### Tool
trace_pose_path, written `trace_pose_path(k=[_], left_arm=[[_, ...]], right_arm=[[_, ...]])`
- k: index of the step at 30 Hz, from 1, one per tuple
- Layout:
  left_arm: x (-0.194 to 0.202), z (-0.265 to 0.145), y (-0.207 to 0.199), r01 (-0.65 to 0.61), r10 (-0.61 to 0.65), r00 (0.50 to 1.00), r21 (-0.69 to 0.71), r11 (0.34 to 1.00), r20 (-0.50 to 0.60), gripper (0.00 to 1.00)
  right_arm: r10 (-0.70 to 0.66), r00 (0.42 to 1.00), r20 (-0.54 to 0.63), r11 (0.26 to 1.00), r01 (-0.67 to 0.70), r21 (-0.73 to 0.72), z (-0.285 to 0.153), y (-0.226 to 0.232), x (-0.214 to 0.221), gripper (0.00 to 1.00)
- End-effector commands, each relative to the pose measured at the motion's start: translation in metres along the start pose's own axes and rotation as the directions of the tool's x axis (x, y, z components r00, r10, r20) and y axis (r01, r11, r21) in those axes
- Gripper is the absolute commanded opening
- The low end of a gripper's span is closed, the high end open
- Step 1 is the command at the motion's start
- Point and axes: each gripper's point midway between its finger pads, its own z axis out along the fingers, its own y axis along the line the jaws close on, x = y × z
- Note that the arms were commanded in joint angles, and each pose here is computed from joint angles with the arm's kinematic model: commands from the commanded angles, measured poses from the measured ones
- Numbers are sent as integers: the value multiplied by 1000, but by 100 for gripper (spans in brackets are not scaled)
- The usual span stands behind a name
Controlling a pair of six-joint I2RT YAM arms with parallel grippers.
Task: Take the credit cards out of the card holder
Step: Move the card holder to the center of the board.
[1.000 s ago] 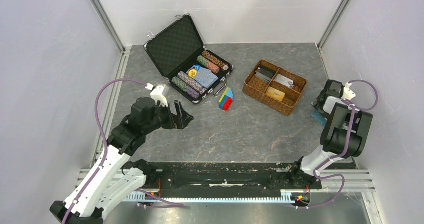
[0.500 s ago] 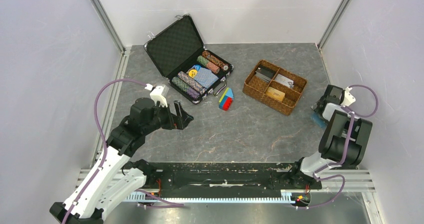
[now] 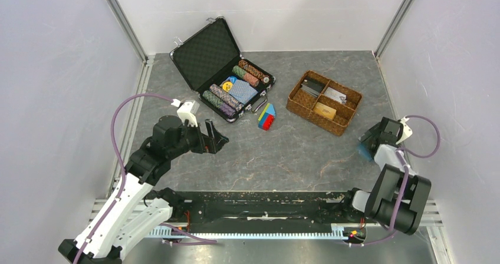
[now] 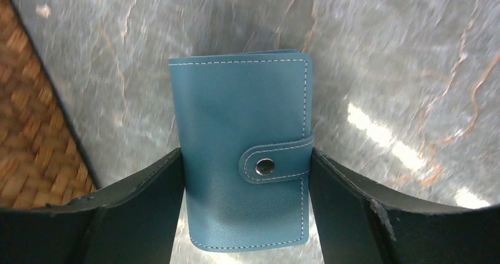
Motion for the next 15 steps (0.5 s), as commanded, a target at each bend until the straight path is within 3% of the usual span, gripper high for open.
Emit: trace_pose_path(k=[1, 15], left_arm=[[-6, -2, -9, -4, 3, 1000, 46, 999, 28, 100], [-13, -13, -11, -18, 14, 997, 54, 998, 81, 100]], right_arm=[[-71, 973, -219, 996, 59, -61, -25, 2, 71, 72], [-311, 913, -264, 949, 281, -146, -67, 22, 136, 73]])
